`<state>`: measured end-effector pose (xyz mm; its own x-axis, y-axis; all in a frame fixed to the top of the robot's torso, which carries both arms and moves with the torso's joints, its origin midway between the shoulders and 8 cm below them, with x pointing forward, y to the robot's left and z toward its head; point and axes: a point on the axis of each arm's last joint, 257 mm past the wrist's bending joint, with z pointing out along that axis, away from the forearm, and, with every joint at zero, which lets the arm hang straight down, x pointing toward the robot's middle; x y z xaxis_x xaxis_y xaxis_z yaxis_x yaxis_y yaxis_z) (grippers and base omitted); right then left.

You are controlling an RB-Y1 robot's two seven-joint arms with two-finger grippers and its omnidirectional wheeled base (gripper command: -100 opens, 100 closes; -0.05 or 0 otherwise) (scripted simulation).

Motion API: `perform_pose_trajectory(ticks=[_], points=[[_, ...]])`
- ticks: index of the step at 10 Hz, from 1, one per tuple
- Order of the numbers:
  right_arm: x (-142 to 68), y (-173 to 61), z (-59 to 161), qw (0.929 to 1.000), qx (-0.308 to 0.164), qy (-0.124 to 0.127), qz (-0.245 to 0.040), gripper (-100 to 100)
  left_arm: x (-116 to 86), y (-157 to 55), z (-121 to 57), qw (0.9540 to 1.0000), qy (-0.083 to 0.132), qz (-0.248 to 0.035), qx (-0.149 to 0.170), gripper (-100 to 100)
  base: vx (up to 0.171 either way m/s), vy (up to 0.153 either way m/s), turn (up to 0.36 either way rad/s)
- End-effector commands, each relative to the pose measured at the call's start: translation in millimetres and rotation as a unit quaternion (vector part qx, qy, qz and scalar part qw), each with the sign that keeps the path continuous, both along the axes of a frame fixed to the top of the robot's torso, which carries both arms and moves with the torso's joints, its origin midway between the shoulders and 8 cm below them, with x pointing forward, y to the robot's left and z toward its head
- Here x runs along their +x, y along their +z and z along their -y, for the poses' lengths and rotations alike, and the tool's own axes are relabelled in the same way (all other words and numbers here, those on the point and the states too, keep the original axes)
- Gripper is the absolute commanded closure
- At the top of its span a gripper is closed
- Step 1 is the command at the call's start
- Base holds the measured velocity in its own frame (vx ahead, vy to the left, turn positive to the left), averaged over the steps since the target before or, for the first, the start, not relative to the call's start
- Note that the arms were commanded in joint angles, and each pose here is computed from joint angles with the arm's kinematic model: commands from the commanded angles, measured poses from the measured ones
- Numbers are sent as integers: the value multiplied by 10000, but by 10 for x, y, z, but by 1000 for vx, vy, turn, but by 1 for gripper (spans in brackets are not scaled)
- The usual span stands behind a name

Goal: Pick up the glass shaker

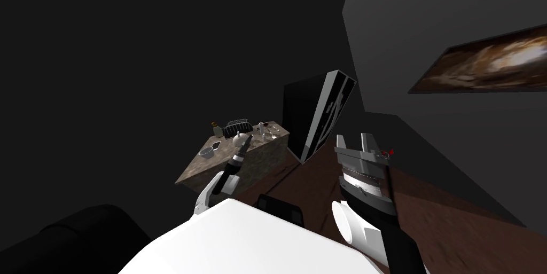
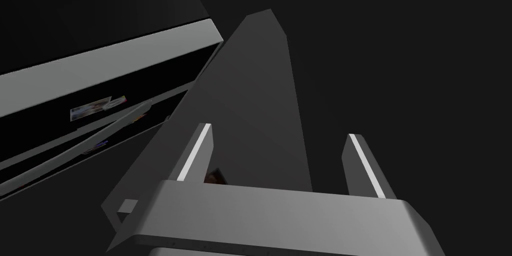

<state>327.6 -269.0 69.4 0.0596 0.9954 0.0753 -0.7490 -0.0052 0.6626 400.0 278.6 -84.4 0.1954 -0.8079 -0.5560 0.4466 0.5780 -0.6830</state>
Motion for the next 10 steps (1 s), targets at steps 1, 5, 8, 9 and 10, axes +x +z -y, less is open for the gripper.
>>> perform_pose_trajectory(ticks=[1,5,8,9,10], points=[[0,0,0,10000,0,0,0,0,62,-194,4,9993,60,-210,293,-100,-83,-45,-178],[0,0,0,10000,-1,-1,-1,0,198,-644,-21,9923,157,-671,1028,-100,-46,-14,-116],[0,-1,1,10000,-1,-1,-1,0,254,-968,-62,9821,187,-977,1602,-100,26,11,-81],[-1,-1,1,10000,-1,-1,-1,0,264,-1071,-80,9777,189,-1070,1797,-100,72,22,-55],[-1,-1,1,10000,-1,-1,-1,0,270,-1173,-100,9729,187,-1159,1992,-100,87,30,-27]])
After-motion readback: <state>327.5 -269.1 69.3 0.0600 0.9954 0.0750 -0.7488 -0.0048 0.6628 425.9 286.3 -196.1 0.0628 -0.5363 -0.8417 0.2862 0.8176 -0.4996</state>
